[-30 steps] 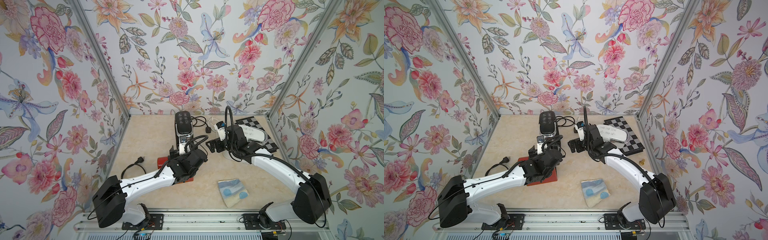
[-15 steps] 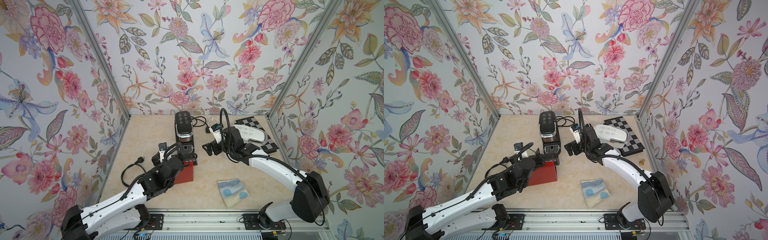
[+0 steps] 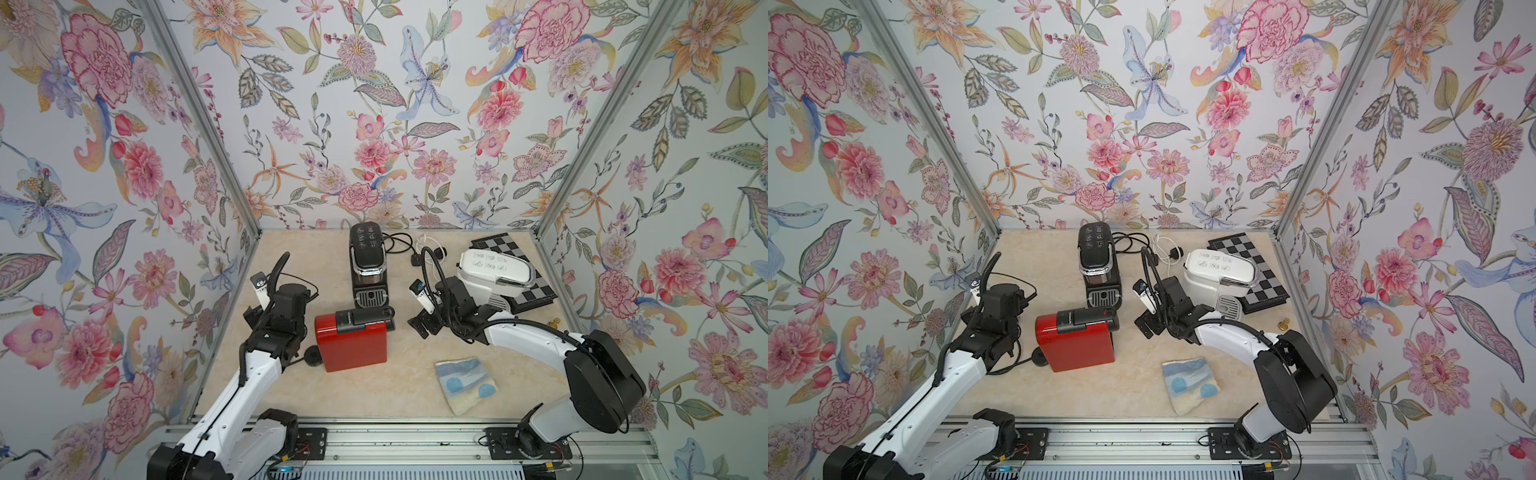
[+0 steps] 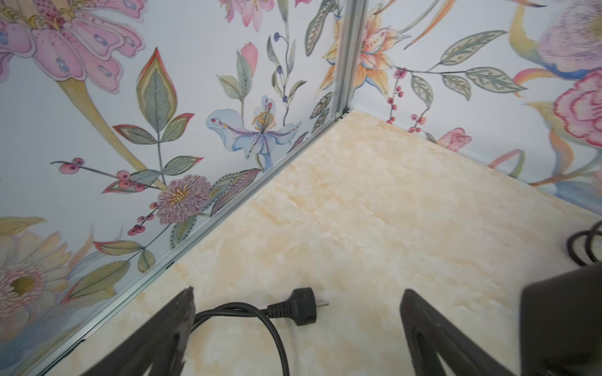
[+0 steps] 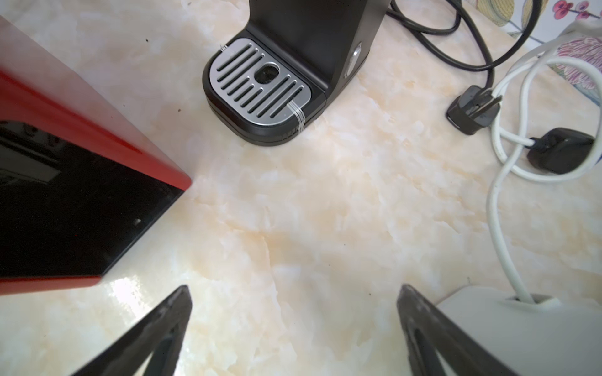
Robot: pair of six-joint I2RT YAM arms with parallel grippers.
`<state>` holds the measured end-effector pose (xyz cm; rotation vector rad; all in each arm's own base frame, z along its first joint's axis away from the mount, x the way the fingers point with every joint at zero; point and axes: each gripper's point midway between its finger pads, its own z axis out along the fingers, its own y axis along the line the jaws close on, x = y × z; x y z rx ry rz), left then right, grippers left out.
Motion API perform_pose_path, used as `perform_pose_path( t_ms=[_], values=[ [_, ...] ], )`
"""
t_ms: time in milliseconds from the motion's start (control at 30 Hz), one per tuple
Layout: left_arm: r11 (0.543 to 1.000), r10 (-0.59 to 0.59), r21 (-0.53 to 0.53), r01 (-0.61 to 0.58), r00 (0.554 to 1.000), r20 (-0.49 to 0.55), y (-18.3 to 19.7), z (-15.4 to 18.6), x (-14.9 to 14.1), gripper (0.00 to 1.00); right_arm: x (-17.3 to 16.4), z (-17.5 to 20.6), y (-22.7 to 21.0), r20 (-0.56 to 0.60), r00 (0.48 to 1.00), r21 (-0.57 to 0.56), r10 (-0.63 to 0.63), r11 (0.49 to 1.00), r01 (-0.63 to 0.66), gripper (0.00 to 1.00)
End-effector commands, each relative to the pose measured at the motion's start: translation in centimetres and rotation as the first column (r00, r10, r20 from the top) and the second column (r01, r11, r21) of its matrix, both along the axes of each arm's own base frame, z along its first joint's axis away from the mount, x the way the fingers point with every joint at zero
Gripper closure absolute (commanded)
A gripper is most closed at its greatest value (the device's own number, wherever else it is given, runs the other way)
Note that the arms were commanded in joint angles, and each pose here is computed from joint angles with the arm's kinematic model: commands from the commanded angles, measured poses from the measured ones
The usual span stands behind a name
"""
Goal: Wipe the surface of a coffee machine
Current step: Reset both arms
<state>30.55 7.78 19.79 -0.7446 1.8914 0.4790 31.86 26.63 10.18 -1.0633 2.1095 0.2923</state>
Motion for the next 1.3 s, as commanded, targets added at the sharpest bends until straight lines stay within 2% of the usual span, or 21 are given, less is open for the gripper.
perform_pose_path(
  t_ms=[0,133,267,300,333,433,567,667,933,1000,1100,1200,1267],
  values=[
    [0.999,0.048,0.02,-0.048,0.999,0.01,1.7,-0.5,1.1,0.01,1.0,-0.6,-1.7,0.047,0.999,-0.001,-0.013,1.0,0.013,0.0],
    [0.993,0.099,0.067,-0.099,0.995,-0.002,3.1,-2.6,1.8,0.01,0.9,0.3,-2.5,0.067,0.998,0.078,-0.002,0.997,-0.003,0.0],
    [0.983,0.124,0.141,-0.119,0.992,-0.022,3.8,-4.7,2.1,0.01,0.1,2.9,-4.0,0.254,0.967,0.143,0.016,0.988,-0.054,0.0],
    [0.98,0.133,0.156,-0.127,0.991,-0.023,4.0,-5.0,2.1,0.01,0.2,3.5,-4.7,0.316,0.949,0.148,-0.013,0.988,-0.036,0.0],
    [0.979,0.13,0.163,-0.123,0.991,-0.032,4.1,-5.2,2.1,0.01,0.2,3.5,-5.3,0.329,0.944,0.148,-0.038,0.989,-0.012,0.0],
    [0.975,0.094,0.198,-0.098,0.995,0.029,4.0,-5.0,2.3,0.01,1.4,3.5,-7.6,0.296,0.944,0.171,-0.145,0.981,0.097,0.0],
    [0.966,0.028,0.253,-0.056,0.993,0.115,3.6,-5.5,1.7,0.01,3.2,4.4,-11.2,0.261,0.919,0.259,-0.295,0.939,0.227,0.0],
    [0.961,-0.045,0.276,0.003,0.988,0.147,2.8,-4.9,2.3,0.01,4.1,4.5,-13.6,0.233,0.899,0.294,-0.37,0.909,0.297,0.0],
    [0.938,-0.167,0.334,0.09,0.964,0.207,1.3,-4.2,3.8,0.01,4.6,1.2,-16.6,0.219,0.862,0.274,-0.457,0.877,0.395,0.0],
    [0.926,-0.215,0.347,0.148,0.963,0.162,0.2,-4.5,4.7,0.01,4.5,0.7,-17.1,0.234,0.847,0.287,-0.476,0.867,0.408,0.0],
    [0.906,-0.271,0.374,0.198,0.95,0.155,-0.8,-4.5,5.2,0.01,5.0,0.5,-17.7,0.237,0.833,0.277,-0.5,0.857,0.435,0.0],
    [0.861,-0.389,0.413,0.297,0.907,0.159,-2.7,-4.3,5.3,0.01,5.8,0.6,-18.6,0.251,0.814,0.278,-0.524,0.844,0.458,0.0],
    [0.858,-0.407,0.407,0.313,0.898,0.168,-2.9,-4.4,5.0,0.01,6.3,0.9,-19.1,0.261,0.803,0.286,-0.537,0.837,0.466,0.0]
  ],
)
